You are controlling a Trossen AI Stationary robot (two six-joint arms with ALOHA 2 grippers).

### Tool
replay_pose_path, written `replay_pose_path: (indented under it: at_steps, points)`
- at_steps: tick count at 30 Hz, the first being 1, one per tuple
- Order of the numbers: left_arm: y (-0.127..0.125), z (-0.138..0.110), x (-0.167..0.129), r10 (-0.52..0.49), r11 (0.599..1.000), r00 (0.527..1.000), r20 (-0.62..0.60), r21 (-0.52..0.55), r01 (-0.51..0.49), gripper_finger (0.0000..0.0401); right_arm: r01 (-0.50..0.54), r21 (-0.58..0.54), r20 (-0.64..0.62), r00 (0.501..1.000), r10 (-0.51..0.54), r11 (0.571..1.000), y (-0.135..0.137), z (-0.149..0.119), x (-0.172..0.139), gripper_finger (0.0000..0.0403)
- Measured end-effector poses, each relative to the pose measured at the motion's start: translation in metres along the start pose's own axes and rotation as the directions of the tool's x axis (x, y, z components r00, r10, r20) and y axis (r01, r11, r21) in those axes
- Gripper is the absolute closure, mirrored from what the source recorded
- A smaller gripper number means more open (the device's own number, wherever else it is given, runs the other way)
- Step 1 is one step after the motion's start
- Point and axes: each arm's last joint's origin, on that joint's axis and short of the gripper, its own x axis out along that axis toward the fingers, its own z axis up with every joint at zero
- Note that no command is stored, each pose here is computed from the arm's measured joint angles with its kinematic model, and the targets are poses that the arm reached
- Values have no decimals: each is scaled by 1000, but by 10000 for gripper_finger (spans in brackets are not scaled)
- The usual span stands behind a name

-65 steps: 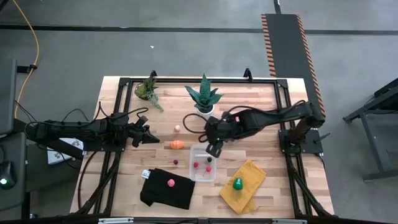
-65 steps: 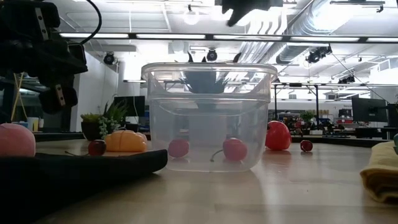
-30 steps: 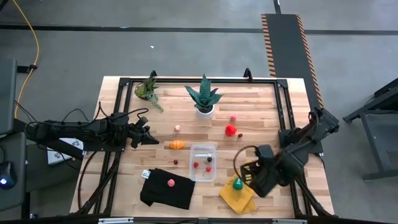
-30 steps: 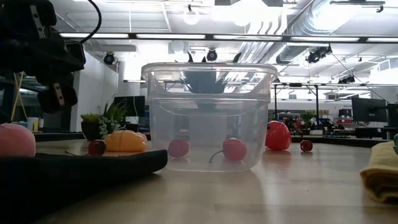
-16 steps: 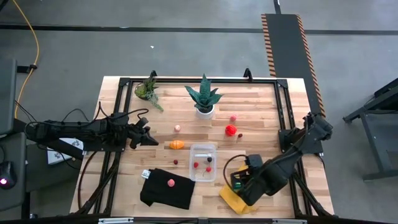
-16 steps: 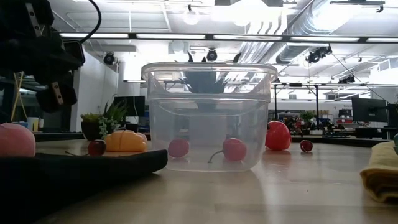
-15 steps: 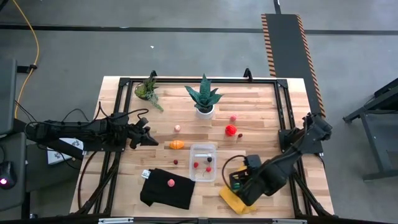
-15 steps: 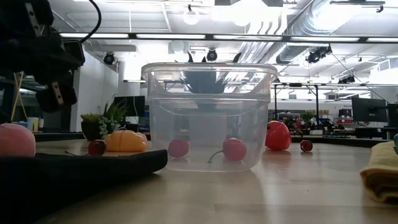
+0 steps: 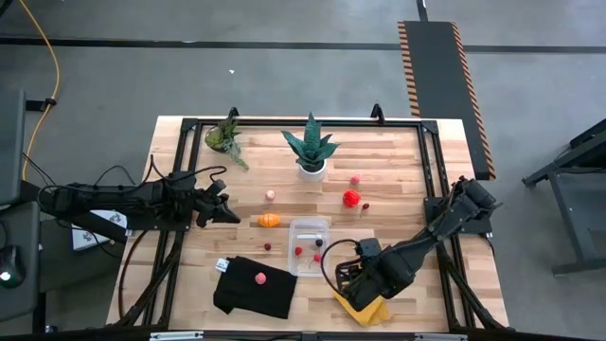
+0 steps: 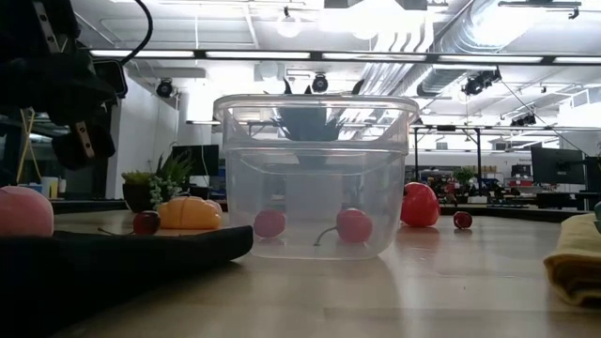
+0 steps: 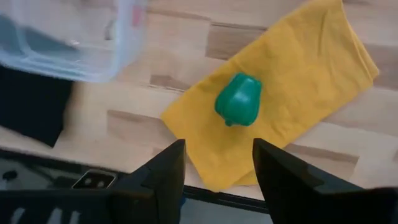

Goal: Pick and placing Produce into tupperware
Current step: Put the bell pepper into the transparent container

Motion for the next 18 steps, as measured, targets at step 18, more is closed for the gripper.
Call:
replay_pose_path:
  at_steps: [18]
  points:
    - [0, 0, 0, -1, 1000, 1000, -1, 0, 1, 400, 125, 189, 44, 990, -135, 974, 1, -3, 27, 127]
